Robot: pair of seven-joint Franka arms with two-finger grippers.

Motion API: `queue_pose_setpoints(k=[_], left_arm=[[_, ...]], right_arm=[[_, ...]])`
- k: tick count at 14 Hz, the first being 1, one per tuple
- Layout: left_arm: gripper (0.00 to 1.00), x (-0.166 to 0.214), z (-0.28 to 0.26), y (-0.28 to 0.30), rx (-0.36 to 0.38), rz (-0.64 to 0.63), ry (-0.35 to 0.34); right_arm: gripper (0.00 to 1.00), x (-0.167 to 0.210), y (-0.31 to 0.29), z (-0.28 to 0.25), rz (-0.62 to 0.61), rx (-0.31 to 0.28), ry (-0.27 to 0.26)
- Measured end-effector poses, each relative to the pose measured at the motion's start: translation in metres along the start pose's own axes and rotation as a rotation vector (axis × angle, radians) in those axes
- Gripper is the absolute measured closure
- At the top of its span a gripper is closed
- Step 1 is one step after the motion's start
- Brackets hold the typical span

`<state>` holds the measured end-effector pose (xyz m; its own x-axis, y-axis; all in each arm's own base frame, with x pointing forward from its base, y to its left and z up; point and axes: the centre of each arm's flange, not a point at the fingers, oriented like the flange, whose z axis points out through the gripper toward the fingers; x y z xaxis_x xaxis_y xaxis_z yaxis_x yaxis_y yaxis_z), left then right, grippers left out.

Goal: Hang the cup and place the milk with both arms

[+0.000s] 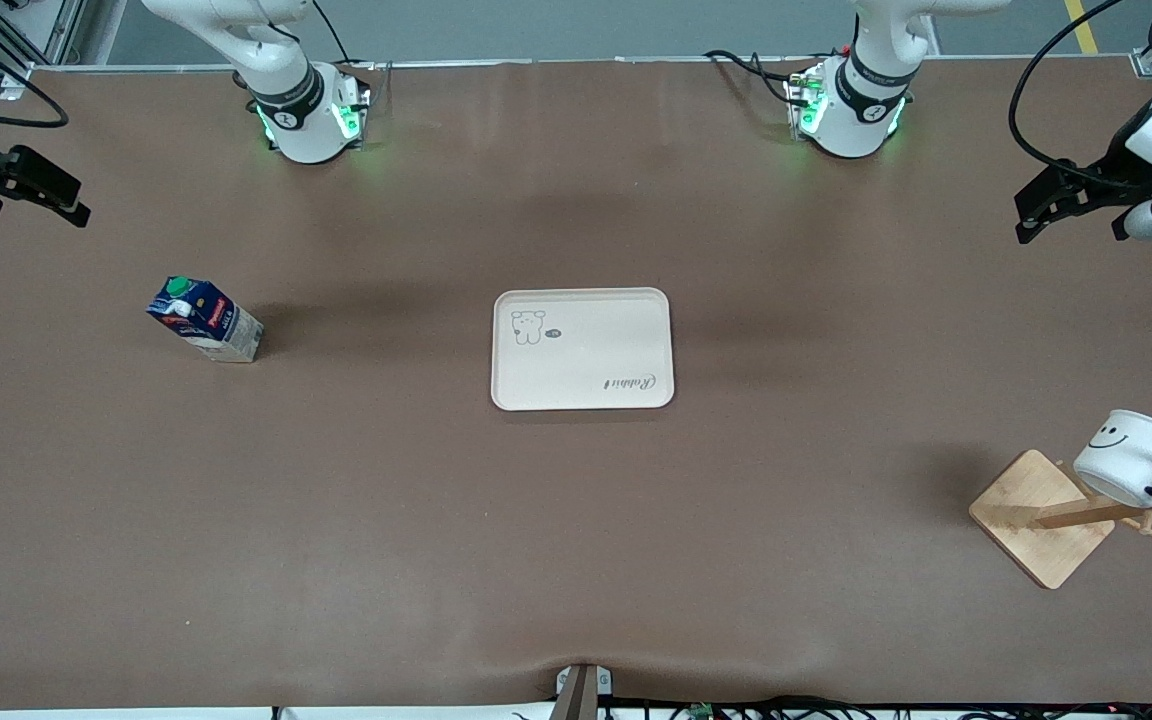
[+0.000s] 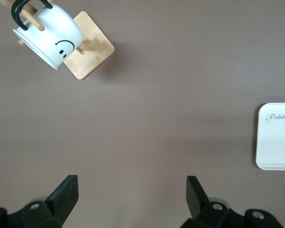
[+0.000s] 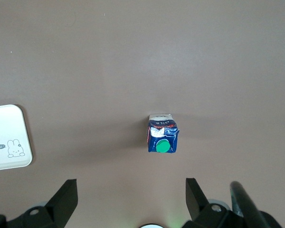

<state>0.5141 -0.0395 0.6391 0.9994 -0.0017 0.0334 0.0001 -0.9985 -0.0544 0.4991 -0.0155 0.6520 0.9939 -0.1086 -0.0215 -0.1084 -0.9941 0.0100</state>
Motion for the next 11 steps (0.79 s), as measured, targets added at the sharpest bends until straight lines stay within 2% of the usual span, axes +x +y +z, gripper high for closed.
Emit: queue_pose_setpoints(k=[6, 11], left_arm=[[0.00, 0.0040, 0.0026, -0.0104, 0.001, -0.020, -0.017], [0.00, 0.0031, 0.0031, -0.0119, 0.002, -0.024, -0.030]], right_arm=[[0.00, 0.0007, -0.0012, 0.0000, -0.004, -0.001, 0.004], [0.00, 0.0027, 0.0000, -0.0015, -0.101, -0.001, 0.021]])
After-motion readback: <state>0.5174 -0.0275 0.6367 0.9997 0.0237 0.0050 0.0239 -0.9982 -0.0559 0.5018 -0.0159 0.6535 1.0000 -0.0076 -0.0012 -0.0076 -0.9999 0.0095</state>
